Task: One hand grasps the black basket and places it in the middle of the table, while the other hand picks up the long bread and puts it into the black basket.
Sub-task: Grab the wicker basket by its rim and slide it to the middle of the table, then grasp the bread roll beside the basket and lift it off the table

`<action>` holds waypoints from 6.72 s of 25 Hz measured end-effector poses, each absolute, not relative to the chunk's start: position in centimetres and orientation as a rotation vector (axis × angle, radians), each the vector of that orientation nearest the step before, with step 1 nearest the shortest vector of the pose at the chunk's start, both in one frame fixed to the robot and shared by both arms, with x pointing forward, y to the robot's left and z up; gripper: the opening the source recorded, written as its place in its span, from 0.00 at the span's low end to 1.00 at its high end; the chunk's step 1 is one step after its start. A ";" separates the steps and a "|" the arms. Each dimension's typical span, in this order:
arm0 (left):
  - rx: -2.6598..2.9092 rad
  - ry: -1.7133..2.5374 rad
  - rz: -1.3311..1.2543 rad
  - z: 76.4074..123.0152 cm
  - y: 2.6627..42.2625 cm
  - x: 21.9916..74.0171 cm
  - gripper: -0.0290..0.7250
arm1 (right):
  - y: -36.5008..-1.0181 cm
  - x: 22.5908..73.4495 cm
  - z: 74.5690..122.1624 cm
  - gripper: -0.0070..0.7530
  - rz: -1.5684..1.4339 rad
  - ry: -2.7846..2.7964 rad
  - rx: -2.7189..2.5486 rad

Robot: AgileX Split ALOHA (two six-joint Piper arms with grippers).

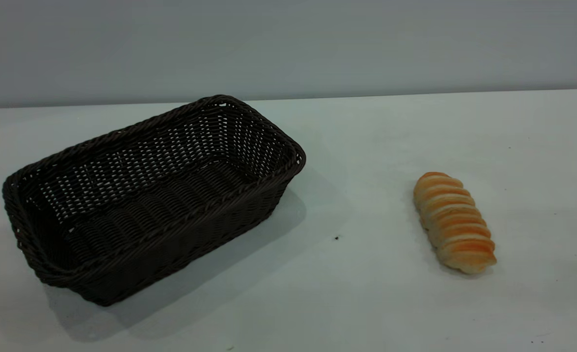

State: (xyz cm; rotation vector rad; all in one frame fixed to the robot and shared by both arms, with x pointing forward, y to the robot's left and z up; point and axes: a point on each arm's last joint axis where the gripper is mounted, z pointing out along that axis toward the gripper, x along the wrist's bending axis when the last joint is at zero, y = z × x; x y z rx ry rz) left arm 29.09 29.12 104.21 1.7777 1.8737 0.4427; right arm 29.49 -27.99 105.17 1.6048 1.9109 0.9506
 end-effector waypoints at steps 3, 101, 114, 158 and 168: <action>1.773 1.961 0.407 103.8 29.1 32.0 0.73 | -27.7 32.0 104.9 0.64 0.951 1.958 1.634; 1.927 2.081 -0.121 87.9 21.3 61.9 0.43 | -26.6 40.8 103.9 0.66 0.925 2.166 1.650; 1.771 2.244 -0.156 85.8 21.3 62.1 0.43 | -26.6 40.8 103.9 0.66 0.924 2.168 1.649; 1.853 1.901 0.168 102.7 22.5 58.7 0.77 | -25.0 45.5 101.1 0.65 1.132 2.219 1.759; 1.846 1.824 0.214 106.8 22.8 56.3 0.77 | -25.1 55.1 92.0 0.61 0.905 2.303 1.893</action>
